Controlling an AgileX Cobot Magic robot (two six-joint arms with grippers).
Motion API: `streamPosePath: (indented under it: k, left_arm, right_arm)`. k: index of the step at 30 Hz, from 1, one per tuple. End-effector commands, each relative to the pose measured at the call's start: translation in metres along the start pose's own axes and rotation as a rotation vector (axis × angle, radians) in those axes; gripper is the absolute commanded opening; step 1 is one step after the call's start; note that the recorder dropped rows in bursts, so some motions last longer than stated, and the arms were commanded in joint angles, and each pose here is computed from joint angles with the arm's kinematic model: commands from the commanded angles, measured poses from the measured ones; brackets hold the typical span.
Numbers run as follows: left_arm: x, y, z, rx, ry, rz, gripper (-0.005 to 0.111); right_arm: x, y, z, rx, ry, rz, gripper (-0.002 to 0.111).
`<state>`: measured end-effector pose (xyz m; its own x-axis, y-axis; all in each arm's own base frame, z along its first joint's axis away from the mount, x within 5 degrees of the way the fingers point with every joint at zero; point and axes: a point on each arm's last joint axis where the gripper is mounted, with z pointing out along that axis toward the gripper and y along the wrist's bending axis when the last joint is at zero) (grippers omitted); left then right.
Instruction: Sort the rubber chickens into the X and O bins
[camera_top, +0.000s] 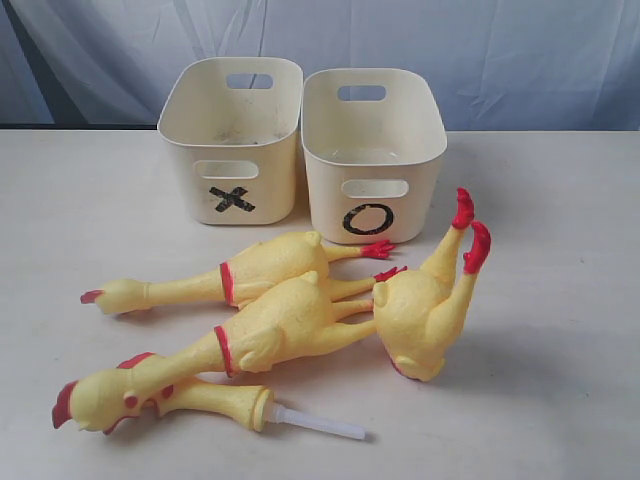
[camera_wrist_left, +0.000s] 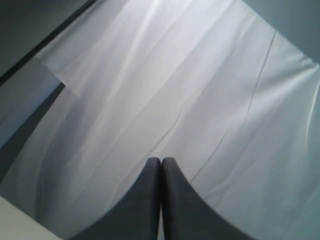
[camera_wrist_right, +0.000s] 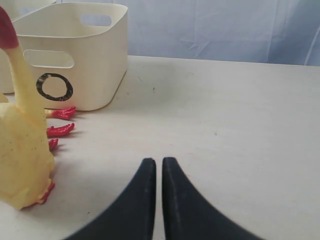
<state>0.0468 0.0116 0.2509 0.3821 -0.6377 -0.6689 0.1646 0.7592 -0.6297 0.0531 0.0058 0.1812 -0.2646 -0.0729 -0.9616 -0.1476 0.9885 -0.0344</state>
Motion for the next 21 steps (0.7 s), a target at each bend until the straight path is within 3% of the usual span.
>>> streamPosePath:
  k: [1, 10, 16, 21]
  left_arm:
    - [-0.003, -0.015, 0.002, 0.018, 0.149, 0.148, 0.000]
    - [-0.024, -0.039, 0.010, 0.009, 0.245, 0.275, 0.000]
    - [-0.030, -0.051, 0.022, -0.012, 0.403, 0.393, 0.000]
    - [-0.024, -0.070, 0.031, 0.134, 0.567, 0.469, 0.000]
  right_arm:
    - [0.000, 0.000, 0.000, -0.001, -0.004, -0.001, 0.006]
    - [0.000, 0.000, 0.000, -0.001, -0.004, -0.001, 0.006]
    - [0.000, 0.000, 0.000, -0.001, -0.004, -0.001, 0.006]
    - [0.000, 0.000, 0.000, -0.001, -0.004, -0.001, 0.006]
